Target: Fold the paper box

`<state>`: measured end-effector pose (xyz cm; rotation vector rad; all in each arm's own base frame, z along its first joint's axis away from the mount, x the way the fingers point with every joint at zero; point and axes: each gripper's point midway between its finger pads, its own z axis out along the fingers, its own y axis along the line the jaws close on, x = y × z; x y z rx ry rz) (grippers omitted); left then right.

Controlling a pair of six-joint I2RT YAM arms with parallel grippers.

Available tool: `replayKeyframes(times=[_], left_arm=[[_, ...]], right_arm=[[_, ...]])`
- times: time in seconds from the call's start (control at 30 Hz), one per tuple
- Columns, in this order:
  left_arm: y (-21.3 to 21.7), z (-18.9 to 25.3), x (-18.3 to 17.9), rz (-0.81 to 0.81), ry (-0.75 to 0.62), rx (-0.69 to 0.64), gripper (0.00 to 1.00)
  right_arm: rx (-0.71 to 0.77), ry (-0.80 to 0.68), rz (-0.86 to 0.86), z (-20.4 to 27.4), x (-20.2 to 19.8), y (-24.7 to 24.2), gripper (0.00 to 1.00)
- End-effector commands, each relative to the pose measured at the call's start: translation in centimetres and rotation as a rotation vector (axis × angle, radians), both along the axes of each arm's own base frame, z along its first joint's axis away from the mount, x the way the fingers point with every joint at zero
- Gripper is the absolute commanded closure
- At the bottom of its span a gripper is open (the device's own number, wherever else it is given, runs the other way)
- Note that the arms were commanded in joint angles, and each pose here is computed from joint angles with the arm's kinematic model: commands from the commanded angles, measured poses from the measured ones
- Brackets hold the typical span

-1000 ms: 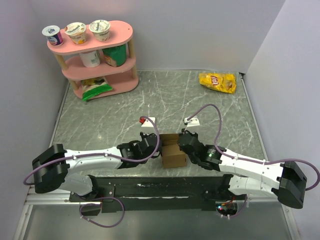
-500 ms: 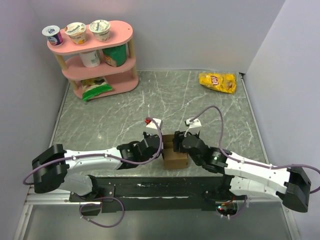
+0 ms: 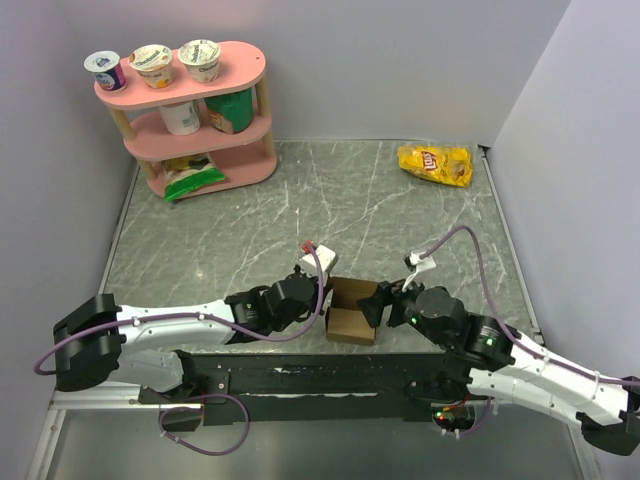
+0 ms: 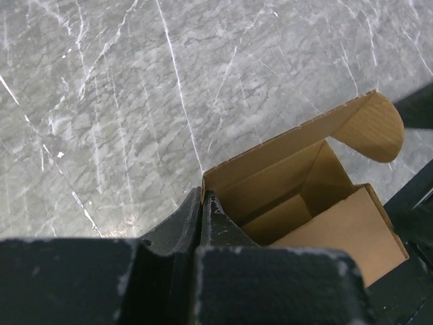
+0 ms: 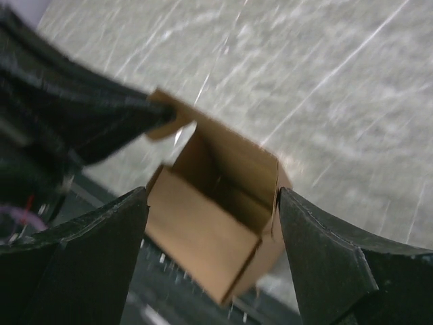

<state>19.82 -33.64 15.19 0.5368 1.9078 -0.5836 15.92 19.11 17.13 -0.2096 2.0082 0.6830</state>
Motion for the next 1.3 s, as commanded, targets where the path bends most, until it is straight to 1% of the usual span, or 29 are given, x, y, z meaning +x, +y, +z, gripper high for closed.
replayKeyframes(times=[0.0, 0.07, 0.1, 0.13, 0.17, 0.23, 0.27, 0.33, 0.37, 0.4, 0.43, 0.47, 0.5, 0.57, 0.6, 0.7, 0.77, 0.8, 0.83, 0.9, 0.97, 1.13, 1.27], left_arm=[[-1.3, 2.0, 0.0, -0.047, -0.038, -0.024, 0.99], [-1.6, 2.1, 0.1, -0.050, -0.037, -0.015, 0.99], [-1.6, 1.8, 0.1, -0.053, -0.036, -0.004, 0.99], [-1.8, 1.8, 0.1, -0.055, -0.036, -0.001, 0.99], [-1.8, 1.7, 0.1, -0.055, -0.035, 0.001, 0.99], [-1.8, 1.8, 0.1, -0.057, -0.038, 0.005, 0.99], [-1.8, 1.8, 0.2, -0.054, -0.038, 0.009, 0.99], [-1.8, 2.0, 0.2, -0.055, -0.040, 0.006, 0.99], [-1.8, 2.0, 0.2, -0.055, -0.041, 0.008, 0.99], [-1.8, 2.0, 0.2, -0.055, -0.041, 0.008, 0.99], [-1.8, 2.0, 0.1, -0.057, -0.043, 0.008, 0.99], [-1.9, 2.0, 0.1, -0.064, -0.043, 0.009, 0.99], [-1.9, 1.9, 0.0, -0.068, -0.043, 0.009, 0.99], [-2.1, 1.9, -0.1, -0.081, -0.041, 0.012, 0.99], [-2.1, 1.9, -0.1, -0.085, -0.040, 0.012, 0.99], [-2.3, 1.6, -0.3, -0.099, -0.028, 0.019, 0.99], [-2.5, 1.5, -0.4, -0.096, -0.014, 0.024, 0.99], [-2.7, 1.8, -0.4, -0.098, -0.012, 0.023, 0.99], [-2.7, 1.7, -0.3, -0.097, -0.007, 0.026, 0.99], [-2.8, 1.6, -0.5, -0.106, -0.004, 0.029, 0.99], [-2.8, 1.7, -0.4, -0.110, -0.008, 0.030, 0.99], [-2.7, 1.7, -0.5, -0.116, -0.018, 0.035, 0.99], [-2.5, 2.0, -0.7, -0.127, -0.026, 0.023, 0.99]], right_arm=[[0.050, 0.162, 0.132, 0.5, -4.4, -0.3, 0.16], [0.079, 0.159, 0.217, 0.9, -5.7, 0.1, 0.20], [0.108, 0.140, 0.317, 1.5, -7.1, 0.5, 0.23], [0.124, 0.122, 0.346, 1.8, -7.4, 0.7, 0.29], [0.136, 0.114, 0.344, 1.8, -7.5, 0.5, 0.30], [0.153, 0.084, 0.409, 2.2, -8.3, 0.7, 0.31], [0.176, 0.055, 0.402, 2.9, -8.2, 0.5, 0.31], [0.208, -0.016, 0.422, 4.2, -8.1, 0.5, 0.31], [0.249, -0.069, 0.442, 5.8, -8.2, 0.7, 0.31], [0.234, -0.107, 0.484, 6.1, -8.4, 1.0, 0.30], [0.222, -0.115, 0.509, 6.2, -8.5, 1.3, 0.28], [0.174, -0.081, 0.549, 5.3, -8.7, 2.2, 0.26], [0.113, -0.081, 0.580, 4.4, -8.7, 2.5, 0.22], [0.013, -0.035, 0.567, 2.6, -7.9, 3.1, 0.14], [-0.024, -0.055, 0.589, 2.3, -7.9, 3.4, 0.06], [-0.124, -0.093, 0.576, 1.6, -6.8, 3.9, 0.02], [-0.195, -0.081, 0.601, 0.5, -6.9, 4.5, 0.01], [-0.240, -0.094, 0.571, 0.1, -6.3, 4.4, 0.01], [-0.270, -0.100, 0.597, -0.3, -6.9, 4.8, 0.01], [-0.349, -0.110, 0.568, -1.1, -6.3, 5.0, 0.00], [-0.396, -0.127, 0.585, -1.6, -6.6, 5.6, 0.00], [-0.482, -0.153, 0.501, -2.4, -5.5, 5.4, 0.01], [-0.518, -0.121, 0.447, -3.4, -5.0, 5.1, 0.04]])
